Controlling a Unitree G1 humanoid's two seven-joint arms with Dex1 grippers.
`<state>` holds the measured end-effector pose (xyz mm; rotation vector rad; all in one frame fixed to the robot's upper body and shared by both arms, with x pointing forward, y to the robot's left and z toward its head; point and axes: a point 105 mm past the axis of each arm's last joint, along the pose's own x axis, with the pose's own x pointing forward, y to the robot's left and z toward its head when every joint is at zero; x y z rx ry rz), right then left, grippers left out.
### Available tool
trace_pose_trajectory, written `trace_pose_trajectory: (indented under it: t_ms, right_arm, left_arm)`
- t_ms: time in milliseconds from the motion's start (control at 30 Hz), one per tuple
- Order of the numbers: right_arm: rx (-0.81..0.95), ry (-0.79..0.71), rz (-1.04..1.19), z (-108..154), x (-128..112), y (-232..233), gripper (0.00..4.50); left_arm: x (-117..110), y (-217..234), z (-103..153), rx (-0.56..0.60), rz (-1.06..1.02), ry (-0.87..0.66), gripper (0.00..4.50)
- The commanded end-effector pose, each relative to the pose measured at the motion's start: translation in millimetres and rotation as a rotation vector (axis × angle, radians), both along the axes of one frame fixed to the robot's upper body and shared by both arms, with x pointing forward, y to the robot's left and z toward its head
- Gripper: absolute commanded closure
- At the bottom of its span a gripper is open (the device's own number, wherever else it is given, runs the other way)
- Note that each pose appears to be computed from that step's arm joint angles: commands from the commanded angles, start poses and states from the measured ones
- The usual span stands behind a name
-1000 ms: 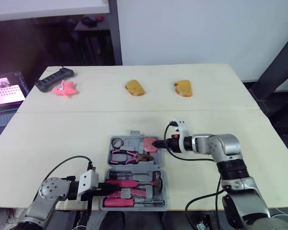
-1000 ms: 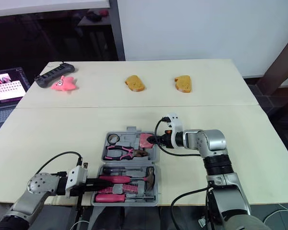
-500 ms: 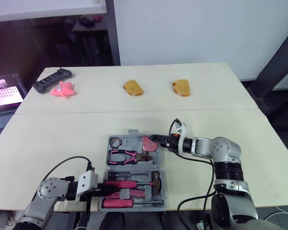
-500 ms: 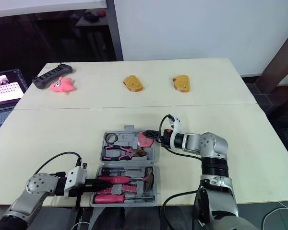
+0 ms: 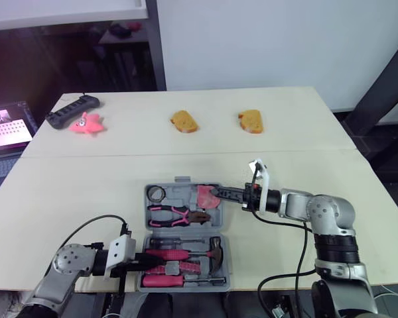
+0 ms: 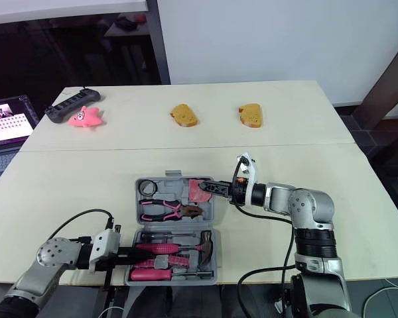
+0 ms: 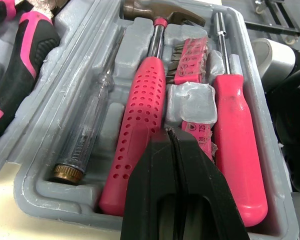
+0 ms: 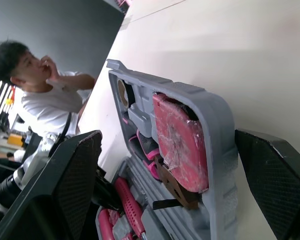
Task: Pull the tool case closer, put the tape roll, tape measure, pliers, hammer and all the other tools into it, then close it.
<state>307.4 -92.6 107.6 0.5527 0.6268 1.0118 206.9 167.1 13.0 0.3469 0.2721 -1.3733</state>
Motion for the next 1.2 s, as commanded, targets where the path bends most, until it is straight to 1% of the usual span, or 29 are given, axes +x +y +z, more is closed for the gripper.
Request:
trace_pose_trajectory:
  t_ms: [33,100,233,300,400,467,567,667,733,767,867,1000,1067,1133,1200]
  right_arm:
    - [0.021,-0.027,0.094,6.4,-10.4,12.1,0.08]
    - [0.021,-0.034,0.116,8.2,-12.6,12.9,0.08]
    - [0.016,-0.067,0.178,13.4,-20.4,15.3,0.08]
    - [0.027,-0.092,0.208,20.1,-25.0,15.8,0.08]
    - [0.027,-0.154,0.268,35.1,-37.0,14.4,0.08]
    - [0.007,-0.197,0.324,44.0,-50.7,12.2,0.08]
    - [-0.092,-0.277,0.465,50.6,-86.5,8.9,0.08]
    - [-0.173,-0.319,0.579,52.7,-124.4,1.3,0.08]
    - [-0.168,-0.327,0.602,58.0,-138.3,-3.6,0.08]
    - [-0.165,-0.337,0.594,62.0,-141.1,-8.0,0.08]
    - [-0.177,-0.432,0.502,76.8,-136.5,-21.4,0.08]
    - [-0.242,-0.608,0.296,87.9,-111.9,-40.7,0.08]
    - [-0.292,-0.667,0.248,86.9,-106.1,-49.9,0.08]
    - [-0.355,-0.701,0.239,80.3,-104.1,-57.6,0.08]
    - [-0.381,-0.718,0.236,74.7,-103.9,-62.8,0.08]
  left_arm:
    - [8.2,17.4,0.4,0.038,0.109,0.025,4.5]
    - [7.4,19.2,7.6,0.014,0.138,0.031,4.5]
    - [4.4,24.7,13.4,-0.001,0.191,0.045,4.5]
    - [2.9,29.5,23.6,-0.036,0.234,0.054,4.5]
    - [-6.6,42.0,42.2,-0.067,0.279,0.071,4.5]
    - [-10.8,51.5,53.4,-0.075,0.312,0.077,4.5]
    - [-15.4,68.0,65.1,-0.053,0.349,0.087,4.5]
    - [-21.2,78.8,74.1,-0.014,0.336,0.09,4.5]
    - [-21.7,82.0,79.8,-0.01,0.33,0.087,4.5]
    - [-22.0,81.9,84.1,-0.014,0.32,0.087,4.5]
    - [-20.9,78.4,99.9,-0.036,0.298,0.102,4.5]
    - [-20.5,79.5,117.8,-0.058,0.291,0.117,4.5]
    - [-21.0,82.8,121.7,-0.057,0.29,0.116,4.5]
    - [-19.2,85.0,121.8,-0.029,0.294,0.093,4.5]
    - [-16.5,82.4,124.1,-0.028,0.289,0.066,4.5]
